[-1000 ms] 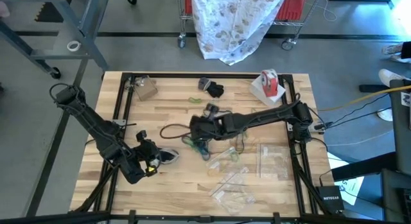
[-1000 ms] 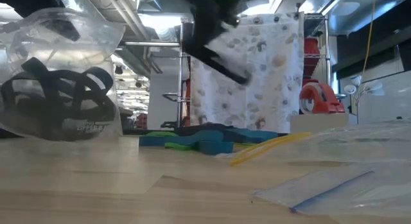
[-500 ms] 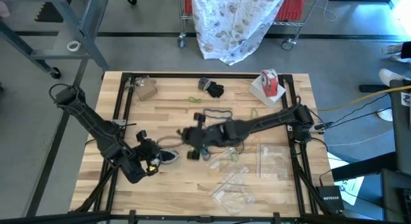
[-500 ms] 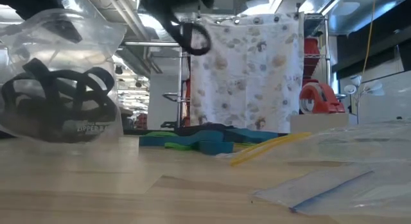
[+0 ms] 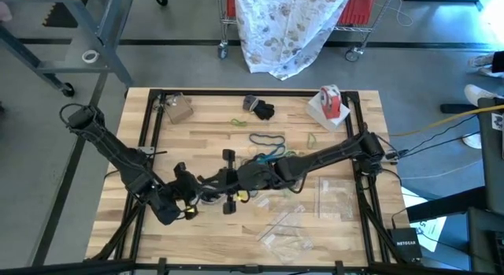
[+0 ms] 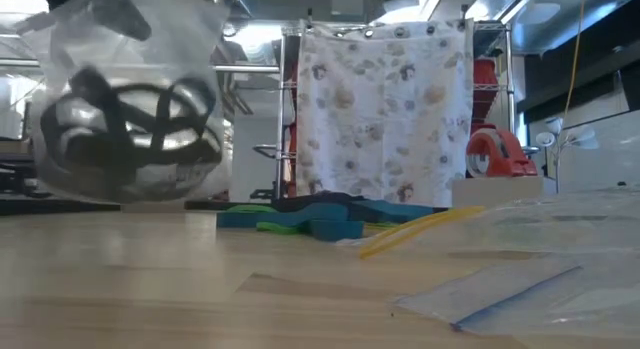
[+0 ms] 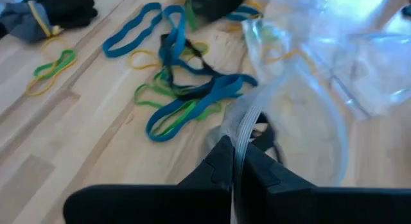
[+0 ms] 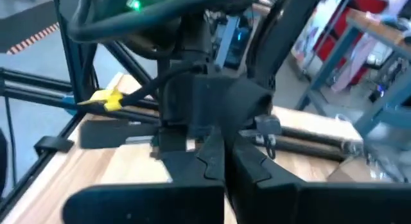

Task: Sort rubber bands
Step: Put the black rubber band into the transparent zip bag

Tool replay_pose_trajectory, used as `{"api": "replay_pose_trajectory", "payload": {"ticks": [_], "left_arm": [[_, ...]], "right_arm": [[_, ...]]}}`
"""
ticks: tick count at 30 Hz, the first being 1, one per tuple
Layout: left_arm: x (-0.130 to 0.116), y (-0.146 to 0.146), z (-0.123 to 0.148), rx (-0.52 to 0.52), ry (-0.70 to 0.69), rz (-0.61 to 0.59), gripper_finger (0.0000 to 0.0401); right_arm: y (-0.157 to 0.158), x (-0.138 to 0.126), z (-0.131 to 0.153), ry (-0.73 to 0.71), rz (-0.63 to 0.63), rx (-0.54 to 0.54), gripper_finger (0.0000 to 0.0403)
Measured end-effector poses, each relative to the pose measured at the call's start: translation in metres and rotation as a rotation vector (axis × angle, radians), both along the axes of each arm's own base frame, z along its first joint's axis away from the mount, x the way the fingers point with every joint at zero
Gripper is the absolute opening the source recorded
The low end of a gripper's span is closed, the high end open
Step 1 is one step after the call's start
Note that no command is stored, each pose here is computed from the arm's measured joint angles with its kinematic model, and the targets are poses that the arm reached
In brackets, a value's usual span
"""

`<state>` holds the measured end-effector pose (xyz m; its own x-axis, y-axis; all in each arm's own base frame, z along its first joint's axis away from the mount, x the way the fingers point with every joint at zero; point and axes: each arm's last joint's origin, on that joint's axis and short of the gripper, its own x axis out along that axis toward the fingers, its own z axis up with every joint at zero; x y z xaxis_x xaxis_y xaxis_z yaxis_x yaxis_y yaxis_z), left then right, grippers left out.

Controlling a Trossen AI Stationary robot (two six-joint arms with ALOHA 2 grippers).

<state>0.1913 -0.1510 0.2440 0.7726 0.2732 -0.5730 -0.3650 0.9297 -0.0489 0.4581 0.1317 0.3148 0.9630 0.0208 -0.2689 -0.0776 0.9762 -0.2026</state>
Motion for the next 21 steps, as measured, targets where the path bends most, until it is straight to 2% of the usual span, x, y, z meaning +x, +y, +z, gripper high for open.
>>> {"api": "replay_pose_trajectory", "payload": {"ticks": [6, 15, 21], "left_arm": [[0.002, -0.001, 0.001, -0.016, -0.018, 0.002, 0.0], [0.001, 0.001, 0.001, -0.037, -0.016, 0.028, 0.0], [0.001, 0.001, 0.001, -0.04, -0.021, 0.027, 0.0]], "right_arm": [[0.007, 0.007, -0.007, -0.042, 0.068, -0.033, 0.0001], [0.02, 0.003, 0.011, -0.117, 0.123, -0.119, 0.0001], [0.02, 0.003, 0.01, -0.107, 0.17, -0.121, 0.0001]]}}
